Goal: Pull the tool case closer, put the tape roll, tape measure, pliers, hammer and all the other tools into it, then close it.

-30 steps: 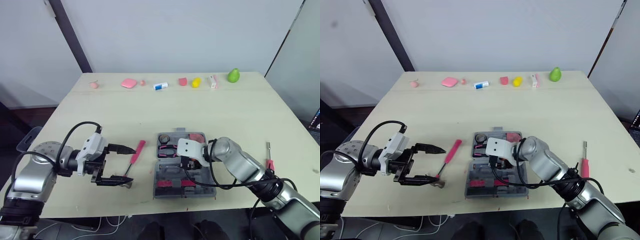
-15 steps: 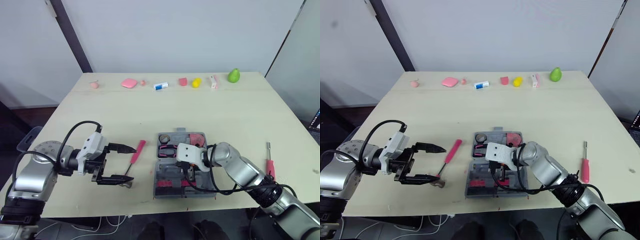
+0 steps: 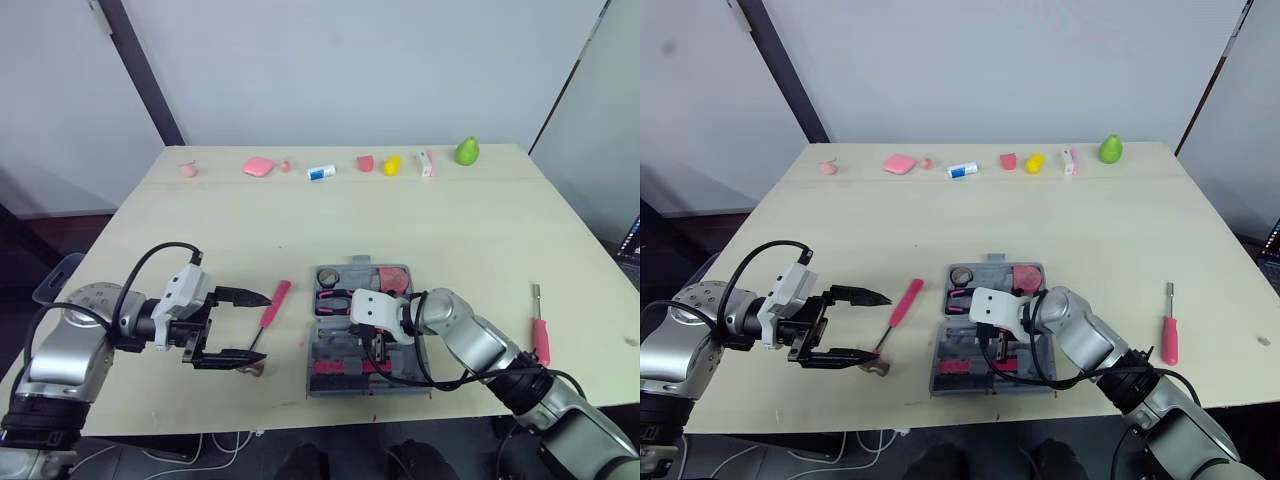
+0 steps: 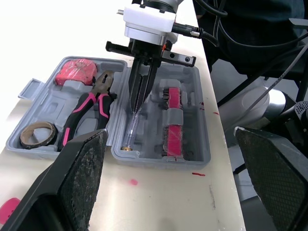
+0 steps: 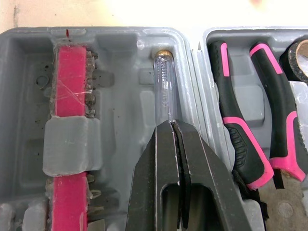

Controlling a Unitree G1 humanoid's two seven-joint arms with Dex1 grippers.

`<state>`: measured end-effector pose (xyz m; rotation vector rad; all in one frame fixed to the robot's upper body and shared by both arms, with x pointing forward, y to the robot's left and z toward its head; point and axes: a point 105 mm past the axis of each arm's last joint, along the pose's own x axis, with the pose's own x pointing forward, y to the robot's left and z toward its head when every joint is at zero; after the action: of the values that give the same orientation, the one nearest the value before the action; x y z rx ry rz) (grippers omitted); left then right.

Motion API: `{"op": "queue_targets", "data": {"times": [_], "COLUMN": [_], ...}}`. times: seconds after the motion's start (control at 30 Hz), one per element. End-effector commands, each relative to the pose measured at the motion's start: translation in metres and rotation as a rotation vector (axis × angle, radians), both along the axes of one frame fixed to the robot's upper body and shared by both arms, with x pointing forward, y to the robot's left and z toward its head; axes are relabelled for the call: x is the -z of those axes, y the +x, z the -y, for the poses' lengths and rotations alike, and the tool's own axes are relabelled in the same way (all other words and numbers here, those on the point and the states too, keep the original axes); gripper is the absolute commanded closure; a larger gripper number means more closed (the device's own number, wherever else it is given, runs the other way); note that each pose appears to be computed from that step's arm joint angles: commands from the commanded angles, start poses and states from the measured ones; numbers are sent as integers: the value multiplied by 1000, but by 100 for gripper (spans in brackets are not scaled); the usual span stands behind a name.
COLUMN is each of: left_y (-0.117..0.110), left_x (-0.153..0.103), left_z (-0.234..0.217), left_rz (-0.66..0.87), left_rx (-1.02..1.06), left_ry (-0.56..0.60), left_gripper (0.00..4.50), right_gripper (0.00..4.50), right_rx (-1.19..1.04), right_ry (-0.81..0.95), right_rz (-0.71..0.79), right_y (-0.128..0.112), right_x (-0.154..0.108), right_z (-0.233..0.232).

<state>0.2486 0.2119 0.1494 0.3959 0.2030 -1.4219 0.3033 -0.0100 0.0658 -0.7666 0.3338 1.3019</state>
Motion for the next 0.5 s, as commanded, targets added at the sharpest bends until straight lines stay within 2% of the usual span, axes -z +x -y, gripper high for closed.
{"op": "queue_targets", "data": {"times": [0.03,0.23,0.5], "left_y": [-2,-2,-4], "left_x": [-8,-6,-4], "left_z": [-1,-2,-2], "left_rz": [28,23,19], "left_rx": [28,28,29], "left_ry": [2,2,2], "left_gripper": [0,0,0], "right_gripper": [448,448,448], "right_rx": [8,4,-10], "right_ry": [-11,-58,-34], "right_rz": [3,-24,-24], "right_y": [2,-1,-4], "right_x": [1,12,8], "right_z": [5,10,6]}}
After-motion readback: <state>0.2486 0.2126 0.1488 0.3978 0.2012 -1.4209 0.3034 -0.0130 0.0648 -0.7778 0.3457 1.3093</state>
